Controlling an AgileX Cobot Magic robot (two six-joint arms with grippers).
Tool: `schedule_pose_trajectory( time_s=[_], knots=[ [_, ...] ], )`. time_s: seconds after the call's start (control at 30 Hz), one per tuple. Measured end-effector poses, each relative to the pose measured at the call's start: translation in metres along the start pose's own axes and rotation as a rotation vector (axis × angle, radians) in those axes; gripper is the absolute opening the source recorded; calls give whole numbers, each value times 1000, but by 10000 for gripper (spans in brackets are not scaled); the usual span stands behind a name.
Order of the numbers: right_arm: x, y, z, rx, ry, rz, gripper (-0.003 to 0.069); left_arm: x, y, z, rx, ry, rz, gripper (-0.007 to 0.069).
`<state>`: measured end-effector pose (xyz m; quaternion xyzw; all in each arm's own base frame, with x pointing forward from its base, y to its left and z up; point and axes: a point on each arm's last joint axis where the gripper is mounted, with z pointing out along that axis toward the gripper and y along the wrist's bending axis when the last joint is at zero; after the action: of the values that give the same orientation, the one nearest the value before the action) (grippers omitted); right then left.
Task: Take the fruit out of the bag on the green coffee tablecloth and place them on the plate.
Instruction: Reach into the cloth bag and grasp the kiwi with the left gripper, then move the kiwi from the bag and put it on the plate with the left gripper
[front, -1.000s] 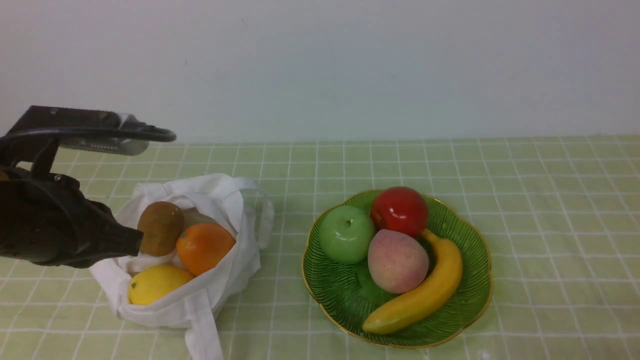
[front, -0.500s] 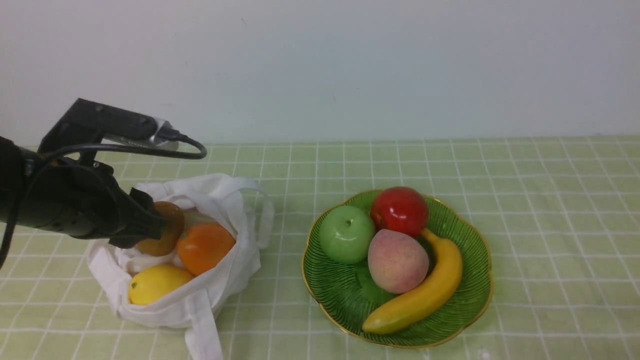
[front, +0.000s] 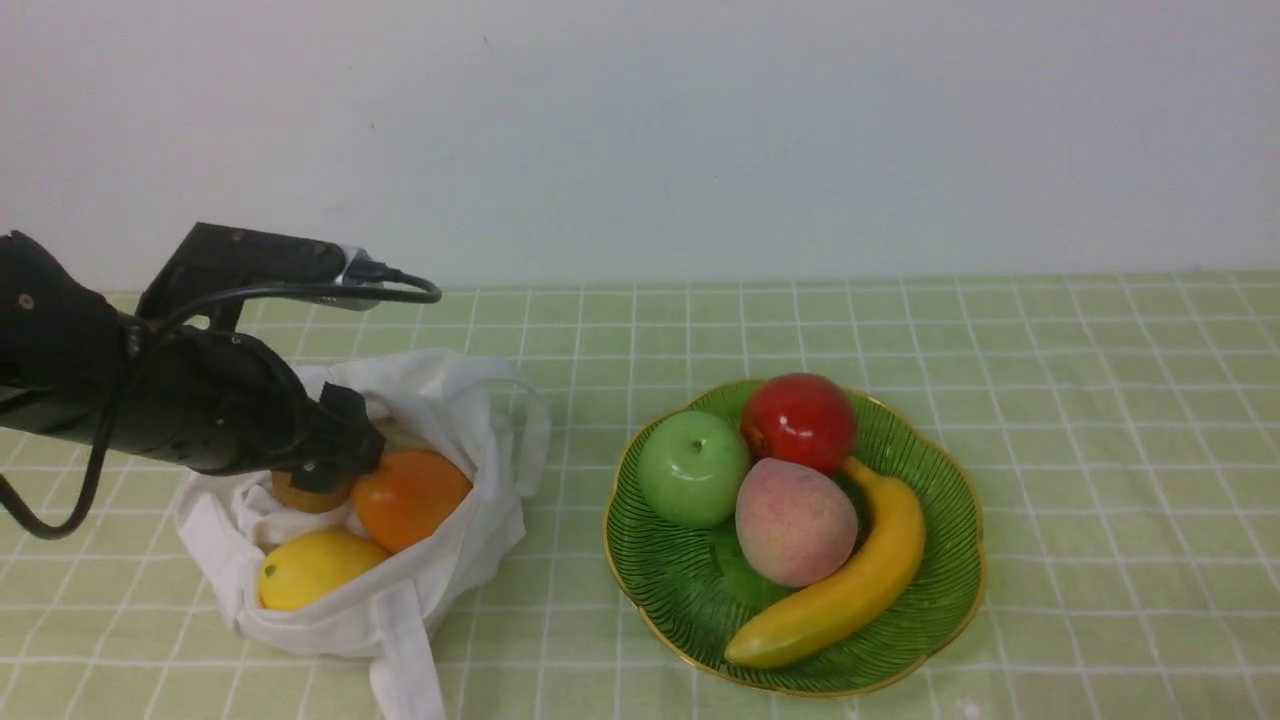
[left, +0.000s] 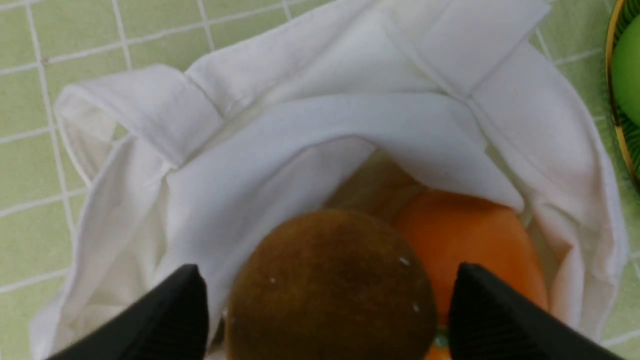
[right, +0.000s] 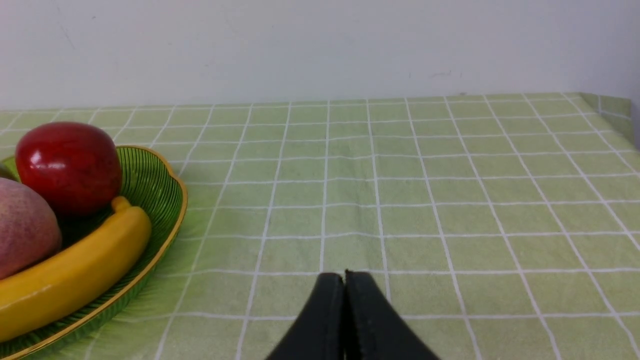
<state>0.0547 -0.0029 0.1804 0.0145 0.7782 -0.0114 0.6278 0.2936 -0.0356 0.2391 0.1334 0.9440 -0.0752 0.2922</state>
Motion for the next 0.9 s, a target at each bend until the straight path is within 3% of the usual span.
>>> schedule_pose_trajectory(
  time_s=[0.1, 0.47, 0.57, 0.6, 0.67, 0.77, 0.9],
  knots=[
    [0, 0, 0, 0, 0, 0, -15, 0, 0, 0, 0, 1, 0, 424],
    [0, 0, 0, 0, 0, 0, -15, -24, -6, -42, -4, -152, 10, 427],
    [0, 0, 0, 0, 0, 0, -15, -32, -20, -52, 66, -197, -23, 427],
    [0, 0, 0, 0, 0, 0, -15, -37, -40, -52, 155, -209, -25, 427],
    [0, 0, 0, 0, 0, 0, -15, -37, -55, -50, 216, -205, -19, 427],
    [0, 0, 0, 0, 0, 0, -15, -36, -105, -34, 400, -167, 16, 427],
    [0, 0, 0, 0, 0, 0, -15, -30, -149, -6, 491, -121, 66, 427]
  ],
)
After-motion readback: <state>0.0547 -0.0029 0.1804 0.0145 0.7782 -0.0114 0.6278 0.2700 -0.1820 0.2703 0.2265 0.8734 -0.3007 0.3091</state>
